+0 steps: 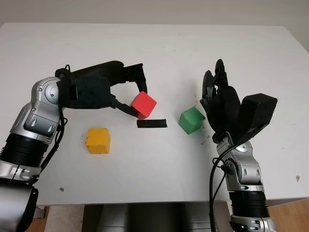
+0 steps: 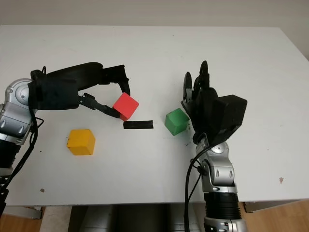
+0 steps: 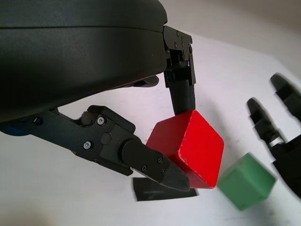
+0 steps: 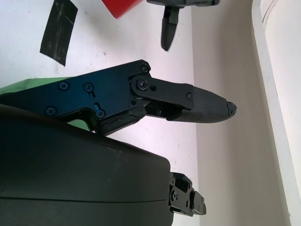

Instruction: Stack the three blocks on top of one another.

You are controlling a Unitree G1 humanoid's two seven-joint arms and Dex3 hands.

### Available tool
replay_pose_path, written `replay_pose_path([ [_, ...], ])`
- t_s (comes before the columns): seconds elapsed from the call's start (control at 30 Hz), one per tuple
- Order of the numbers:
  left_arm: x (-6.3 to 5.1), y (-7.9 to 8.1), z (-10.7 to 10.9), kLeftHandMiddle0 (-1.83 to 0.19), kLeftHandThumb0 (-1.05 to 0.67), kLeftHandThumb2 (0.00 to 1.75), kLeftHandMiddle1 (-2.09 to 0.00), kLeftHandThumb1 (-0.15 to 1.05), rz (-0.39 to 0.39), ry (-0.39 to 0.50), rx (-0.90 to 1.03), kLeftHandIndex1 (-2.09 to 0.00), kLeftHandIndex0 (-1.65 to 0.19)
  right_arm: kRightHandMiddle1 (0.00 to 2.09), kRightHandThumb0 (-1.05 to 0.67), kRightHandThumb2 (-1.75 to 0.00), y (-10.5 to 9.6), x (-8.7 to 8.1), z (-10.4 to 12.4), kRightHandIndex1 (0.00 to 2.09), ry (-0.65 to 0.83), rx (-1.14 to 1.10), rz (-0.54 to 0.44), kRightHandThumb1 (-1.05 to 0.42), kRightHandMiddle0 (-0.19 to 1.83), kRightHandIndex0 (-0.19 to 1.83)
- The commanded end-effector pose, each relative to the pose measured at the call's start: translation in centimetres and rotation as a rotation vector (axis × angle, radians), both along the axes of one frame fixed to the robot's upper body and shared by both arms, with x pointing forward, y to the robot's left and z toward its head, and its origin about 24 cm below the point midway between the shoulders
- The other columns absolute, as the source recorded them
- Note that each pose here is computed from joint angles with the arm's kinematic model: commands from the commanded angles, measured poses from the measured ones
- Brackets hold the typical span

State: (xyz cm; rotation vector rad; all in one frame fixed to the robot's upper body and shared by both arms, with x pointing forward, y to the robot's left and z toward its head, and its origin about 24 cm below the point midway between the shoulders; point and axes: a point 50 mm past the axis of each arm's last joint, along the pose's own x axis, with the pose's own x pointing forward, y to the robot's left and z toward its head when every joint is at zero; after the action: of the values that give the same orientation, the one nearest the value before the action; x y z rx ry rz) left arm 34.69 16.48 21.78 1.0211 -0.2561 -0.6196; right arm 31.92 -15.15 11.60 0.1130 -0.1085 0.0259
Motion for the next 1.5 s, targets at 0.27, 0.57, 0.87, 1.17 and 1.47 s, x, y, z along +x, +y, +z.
replay_pose_path([
  [0.27,-0.9,-0.9,-3.1,-0.14,-0.38,0.05,-0.04,1.01,0.053,-0.001,-0.129,-1.85,-0.13,0.0,-0.67,-0.59,0.1,0.0,0.6,0.0,-0.033,0.005,-0.003,-1.05,-0.19,-0.19],
  [0.57,-1.7,-2.1,-5.7,-0.14,-0.38,0.06,-0.05,1.04,0.107,-0.104,-0.153,-1.96,-0.12,0.0,-0.66,-0.6,0.1,-0.1,0.7,0.0,-0.039,0.0,-0.006,-1.05,-0.19,-0.19],
  [0.87,-2.2,-3.1,-7.9,-0.13,-0.36,0.08,-0.05,1.05,0.172,-0.147,-0.157,-1.93,-0.08,0.0,-0.68,-0.58,0.0,-0.1,0.6,0.0,-0.034,0.009,-0.011,-1.05,-0.19,-0.19],
  [1.17,-2.2,-3.8,-8.7,-0.13,-0.37,0.08,-0.05,1.05,0.183,-0.116,-0.168,-1.99,-0.07,0.0,-0.67,-0.58,0.0,-0.2,0.7,0.0,-0.032,0.005,-0.005,-1.05,-0.19,-0.19],
  [1.47,-1.8,-3.7,-9.0,-0.15,-0.38,0.06,-0.06,1.04,0.228,-0.08,-0.195,-2.06,-0.13,0.0,-0.67,-0.57,-0.1,-0.2,0.6,0.0,-0.037,0.009,-0.015,-1.05,-0.19,-0.19],
])
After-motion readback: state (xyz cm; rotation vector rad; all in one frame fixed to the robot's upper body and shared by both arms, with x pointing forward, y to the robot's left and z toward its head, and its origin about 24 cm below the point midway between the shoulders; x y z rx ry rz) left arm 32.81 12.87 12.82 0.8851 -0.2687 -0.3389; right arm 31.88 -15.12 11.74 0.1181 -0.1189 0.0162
